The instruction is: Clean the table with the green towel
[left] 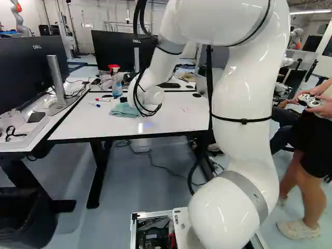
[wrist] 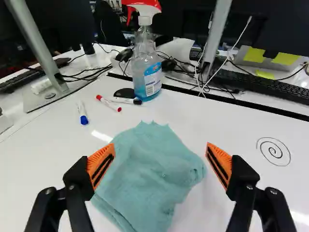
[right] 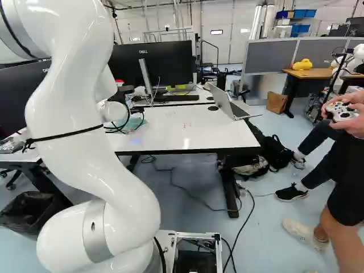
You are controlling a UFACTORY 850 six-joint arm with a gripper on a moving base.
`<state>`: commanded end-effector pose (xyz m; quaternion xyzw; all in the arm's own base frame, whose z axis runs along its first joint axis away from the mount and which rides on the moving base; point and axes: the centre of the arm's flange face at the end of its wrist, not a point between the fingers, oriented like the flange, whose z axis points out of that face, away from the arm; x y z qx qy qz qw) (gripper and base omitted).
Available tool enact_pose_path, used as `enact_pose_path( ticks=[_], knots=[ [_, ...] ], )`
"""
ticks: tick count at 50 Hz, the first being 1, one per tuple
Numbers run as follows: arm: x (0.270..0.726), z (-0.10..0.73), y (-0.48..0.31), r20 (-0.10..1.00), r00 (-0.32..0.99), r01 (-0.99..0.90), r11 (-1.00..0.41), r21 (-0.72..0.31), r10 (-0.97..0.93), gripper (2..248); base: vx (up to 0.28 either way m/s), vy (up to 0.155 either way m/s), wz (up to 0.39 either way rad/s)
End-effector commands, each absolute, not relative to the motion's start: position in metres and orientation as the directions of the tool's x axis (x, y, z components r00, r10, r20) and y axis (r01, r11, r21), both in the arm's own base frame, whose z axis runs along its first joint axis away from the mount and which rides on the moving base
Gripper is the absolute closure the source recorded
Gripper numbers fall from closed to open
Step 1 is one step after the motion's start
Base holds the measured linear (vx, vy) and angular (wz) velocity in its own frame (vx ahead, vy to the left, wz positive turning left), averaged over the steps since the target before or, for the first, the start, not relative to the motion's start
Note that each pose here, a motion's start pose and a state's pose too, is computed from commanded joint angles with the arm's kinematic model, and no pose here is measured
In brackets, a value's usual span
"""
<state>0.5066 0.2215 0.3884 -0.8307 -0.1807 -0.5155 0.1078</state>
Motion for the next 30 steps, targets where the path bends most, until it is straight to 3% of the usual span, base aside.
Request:
enact_pose_path(
  ticks=[30],
  knots=[
    [0.525, 0.376, 0.221, 0.833, 0.504, 0.398, -0.917, 0.007, 0.226, 3, 0.000, 0.000, 0.000]
  ],
)
